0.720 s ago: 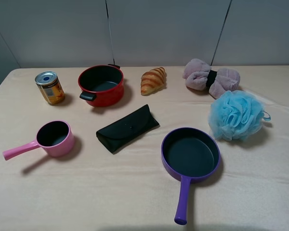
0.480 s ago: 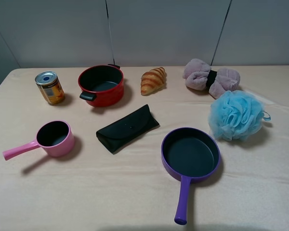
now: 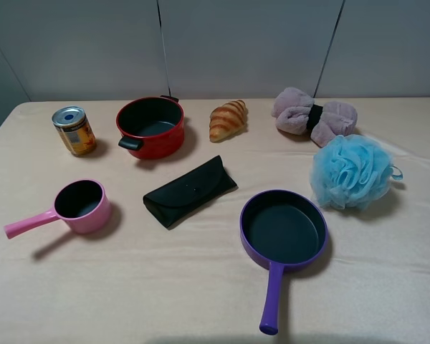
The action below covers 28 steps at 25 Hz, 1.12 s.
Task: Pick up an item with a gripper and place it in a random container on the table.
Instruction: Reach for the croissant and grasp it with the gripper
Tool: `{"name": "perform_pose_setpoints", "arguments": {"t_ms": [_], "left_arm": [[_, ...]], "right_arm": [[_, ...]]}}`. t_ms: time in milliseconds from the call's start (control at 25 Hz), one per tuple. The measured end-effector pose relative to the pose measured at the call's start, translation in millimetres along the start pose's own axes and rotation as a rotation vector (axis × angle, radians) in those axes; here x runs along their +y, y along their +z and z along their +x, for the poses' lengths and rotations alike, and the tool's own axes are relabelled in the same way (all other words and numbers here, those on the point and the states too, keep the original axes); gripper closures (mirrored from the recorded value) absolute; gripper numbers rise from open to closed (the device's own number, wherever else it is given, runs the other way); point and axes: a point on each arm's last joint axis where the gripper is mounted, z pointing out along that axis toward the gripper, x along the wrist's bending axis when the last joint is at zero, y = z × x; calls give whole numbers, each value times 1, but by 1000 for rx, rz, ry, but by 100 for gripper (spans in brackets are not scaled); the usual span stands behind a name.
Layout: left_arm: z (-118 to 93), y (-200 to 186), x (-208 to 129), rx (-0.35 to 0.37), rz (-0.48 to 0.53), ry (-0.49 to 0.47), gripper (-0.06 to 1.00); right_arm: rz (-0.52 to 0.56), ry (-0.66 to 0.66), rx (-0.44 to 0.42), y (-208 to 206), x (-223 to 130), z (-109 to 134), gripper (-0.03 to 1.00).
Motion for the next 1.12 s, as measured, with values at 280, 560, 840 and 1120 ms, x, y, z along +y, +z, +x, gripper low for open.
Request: {"name": "perform_pose_setpoints", "arguments": {"t_ms": [280, 560, 840, 1120], "left_arm": [[0, 0, 0, 0, 0, 0, -5], [0, 0, 0, 0, 0, 0, -5], [0, 0, 0, 0, 0, 0, -5], [0, 0, 0, 0, 0, 0, -5]], "right_arm": [[0, 0, 0, 0, 0, 0, 27], [0, 0, 0, 0, 0, 0, 27], [0, 0, 0, 0, 0, 0, 27], [0, 1, 2, 0, 0, 0, 27]]}}
